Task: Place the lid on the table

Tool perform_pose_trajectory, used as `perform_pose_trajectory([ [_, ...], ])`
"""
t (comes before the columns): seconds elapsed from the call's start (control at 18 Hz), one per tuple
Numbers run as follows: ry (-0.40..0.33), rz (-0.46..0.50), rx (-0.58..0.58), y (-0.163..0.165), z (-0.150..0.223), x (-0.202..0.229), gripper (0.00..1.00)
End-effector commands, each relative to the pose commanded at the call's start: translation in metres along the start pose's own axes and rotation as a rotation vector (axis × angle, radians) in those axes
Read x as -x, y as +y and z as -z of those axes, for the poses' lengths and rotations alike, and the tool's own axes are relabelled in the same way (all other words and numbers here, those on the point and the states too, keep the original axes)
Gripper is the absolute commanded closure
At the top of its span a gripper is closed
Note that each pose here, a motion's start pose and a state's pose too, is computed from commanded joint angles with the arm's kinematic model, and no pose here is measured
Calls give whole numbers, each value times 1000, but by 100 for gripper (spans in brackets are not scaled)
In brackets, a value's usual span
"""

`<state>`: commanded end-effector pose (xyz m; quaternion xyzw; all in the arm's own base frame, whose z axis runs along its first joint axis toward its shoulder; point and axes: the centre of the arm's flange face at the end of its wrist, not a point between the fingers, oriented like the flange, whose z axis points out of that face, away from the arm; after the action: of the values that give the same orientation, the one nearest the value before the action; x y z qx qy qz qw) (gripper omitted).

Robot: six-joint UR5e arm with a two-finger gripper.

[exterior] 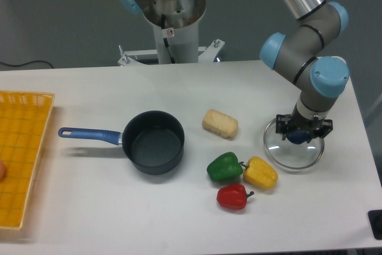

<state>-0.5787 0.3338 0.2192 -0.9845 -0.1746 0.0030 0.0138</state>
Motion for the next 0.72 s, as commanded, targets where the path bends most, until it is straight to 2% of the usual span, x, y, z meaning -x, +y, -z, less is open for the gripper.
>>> perform_pose_trajectory([
  [0.72, 13, 0, 13, 2, -10, -1, 37],
])
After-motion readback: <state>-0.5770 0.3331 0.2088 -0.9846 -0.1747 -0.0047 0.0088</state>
